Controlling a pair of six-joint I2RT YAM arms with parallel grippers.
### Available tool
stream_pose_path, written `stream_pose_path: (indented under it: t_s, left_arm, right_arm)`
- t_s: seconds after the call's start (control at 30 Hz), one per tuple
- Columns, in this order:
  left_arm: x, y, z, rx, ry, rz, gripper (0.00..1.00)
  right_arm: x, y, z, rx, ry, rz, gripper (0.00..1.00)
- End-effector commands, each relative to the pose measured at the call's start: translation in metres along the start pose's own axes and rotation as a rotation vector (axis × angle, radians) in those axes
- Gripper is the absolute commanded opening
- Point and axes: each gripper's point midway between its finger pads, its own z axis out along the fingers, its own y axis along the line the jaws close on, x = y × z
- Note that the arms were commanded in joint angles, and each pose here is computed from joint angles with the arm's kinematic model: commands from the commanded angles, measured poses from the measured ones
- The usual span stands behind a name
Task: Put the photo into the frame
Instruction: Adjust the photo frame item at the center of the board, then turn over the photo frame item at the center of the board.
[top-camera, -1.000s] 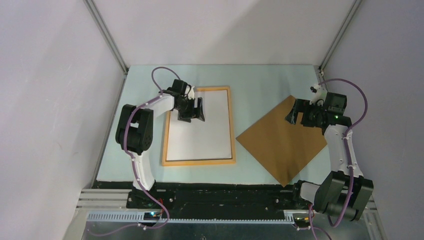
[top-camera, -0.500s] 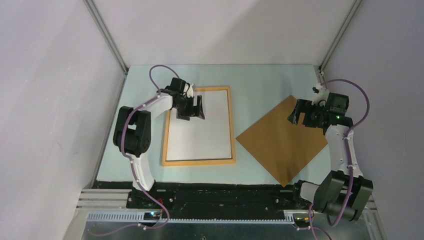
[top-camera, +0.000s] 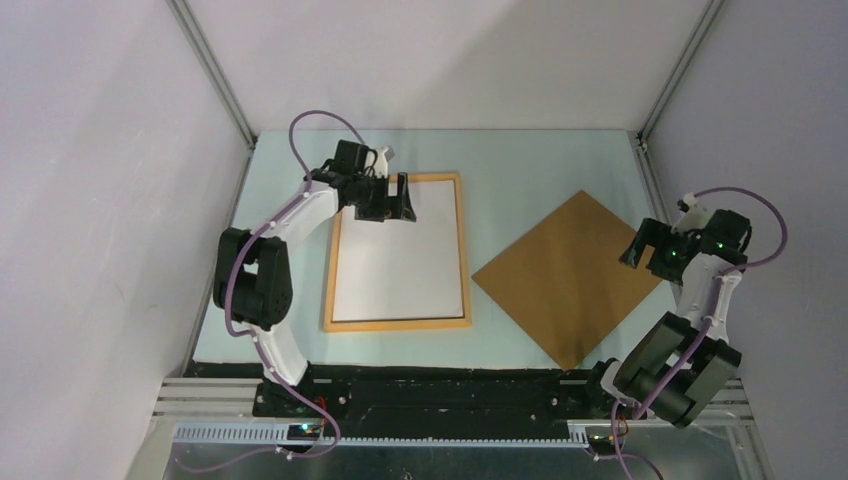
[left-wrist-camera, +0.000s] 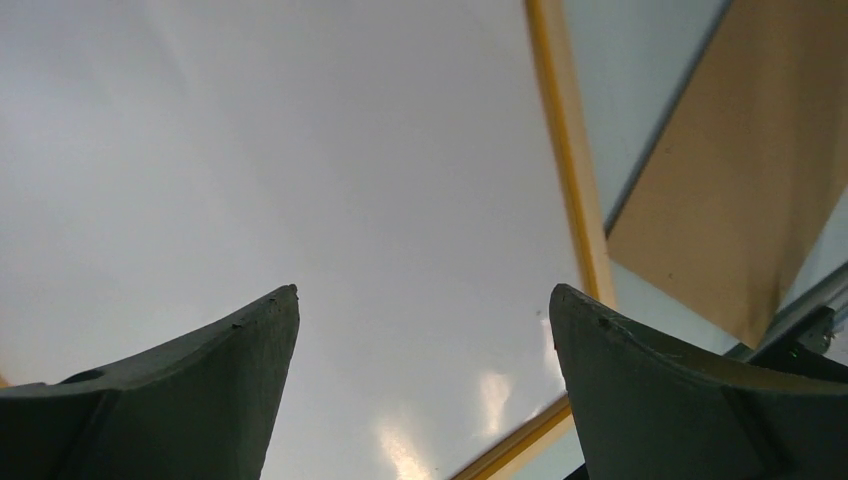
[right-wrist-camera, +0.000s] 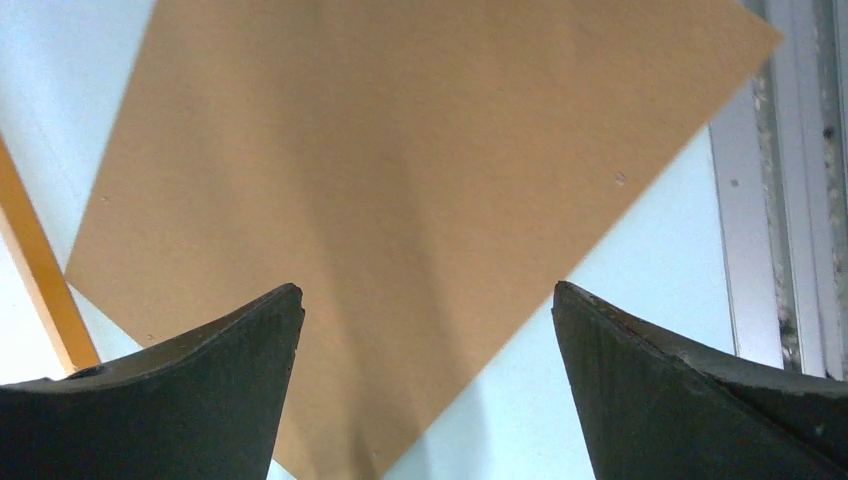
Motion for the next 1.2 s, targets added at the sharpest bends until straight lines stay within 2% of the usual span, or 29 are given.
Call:
stream_pose_path:
  t_s: [0.0,0.33,0.6,0.83,1.17]
  left_arm:
    - [-0.026,-0.05,-0.013,0.121,-0.066,0.13,1.0]
    - [-0.022,-0.143,0.017,0.239,-0.042,0.332,1.0]
    - [-0.004,-0.194,0.078,0.285,0.038,0.342,0.98]
    - [0.013,-0.214,0.121,0.283,0.085,0.321,0.98]
    - [0.038,-0.204,0.165,0.244,0.172,0.183,0.97]
  right_arm:
    - [0.02,-0.021,0.0,0.001,0.045,0.009,0.99]
    - [0.065,-0.067,0.007,0.089,0.145,0.084,0.99]
    - [0.089,-0.08,0.021,0.075,0.198,0.132,0.98]
    - [0.099,-0.09,0.034,0.057,0.219,0.155,0.97]
    - [0.103,-0.09,0.057,-0.027,0.239,0.175,0.96]
